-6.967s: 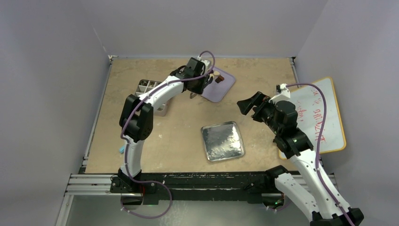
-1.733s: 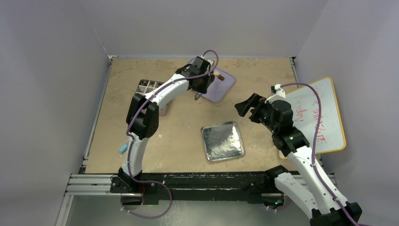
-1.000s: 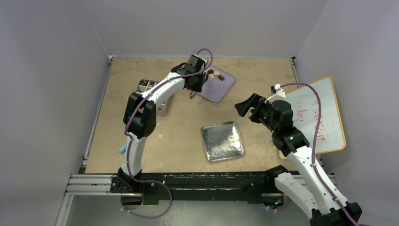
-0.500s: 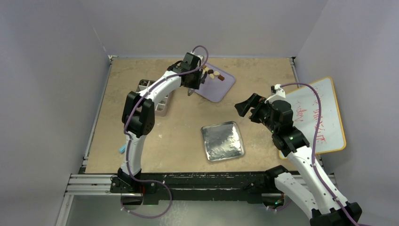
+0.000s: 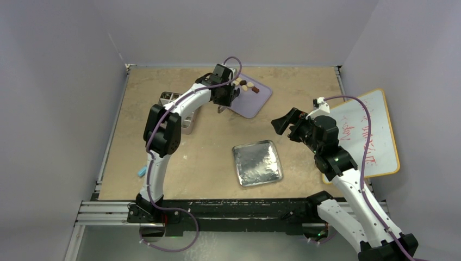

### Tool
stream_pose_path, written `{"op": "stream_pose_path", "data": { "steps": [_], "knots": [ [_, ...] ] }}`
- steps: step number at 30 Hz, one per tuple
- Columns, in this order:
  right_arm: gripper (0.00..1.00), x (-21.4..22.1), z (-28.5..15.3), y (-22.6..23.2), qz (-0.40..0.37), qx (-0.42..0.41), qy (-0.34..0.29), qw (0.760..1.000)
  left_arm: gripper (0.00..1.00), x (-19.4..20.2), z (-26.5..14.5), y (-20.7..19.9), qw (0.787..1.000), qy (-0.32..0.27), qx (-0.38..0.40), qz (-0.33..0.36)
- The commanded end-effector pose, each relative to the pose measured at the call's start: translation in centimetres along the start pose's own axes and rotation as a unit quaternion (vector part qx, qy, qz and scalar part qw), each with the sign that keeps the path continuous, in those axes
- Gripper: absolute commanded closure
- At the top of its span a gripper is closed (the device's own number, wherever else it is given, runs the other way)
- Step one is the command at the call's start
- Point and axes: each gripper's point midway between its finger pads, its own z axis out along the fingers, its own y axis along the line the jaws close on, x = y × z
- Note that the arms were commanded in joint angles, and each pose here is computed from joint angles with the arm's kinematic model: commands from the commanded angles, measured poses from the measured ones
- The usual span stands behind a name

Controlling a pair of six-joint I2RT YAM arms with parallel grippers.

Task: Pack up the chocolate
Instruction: Place the fake chocolate in the packing box.

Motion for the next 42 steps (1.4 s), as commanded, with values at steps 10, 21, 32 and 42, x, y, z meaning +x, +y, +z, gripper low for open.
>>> {"op": "stream_pose_path", "data": {
  "steps": [10, 21, 32, 42],
  "knots": [
    [0.03, -1.7, -0.3, 1.4, -0.013, -0.02, -0.026, 0.999, 0.95, -1.6, -2.5, 0.0, 0.999, -0.03, 0.01, -0.015],
    [0.03, -1.0, -0.2, 1.4, -0.01, -0.028, -0.017, 0.999, 0.96, -2.8, -7.6, 0.1, 0.998, -0.058, 0.018, -0.028],
    [0.03, -0.3, 0.1, 1.9, -0.013, -0.041, 0.0, 0.999, 0.96, -1.8, -14.5, 6.7, 0.993, -0.081, -0.038, -0.082],
    [0.03, 0.3, 0.3, 2.6, -0.015, -0.052, 0.015, 0.998, 0.95, 2.5, -19.6, 15.7, 0.973, -0.089, -0.115, -0.179]
  ]
}}
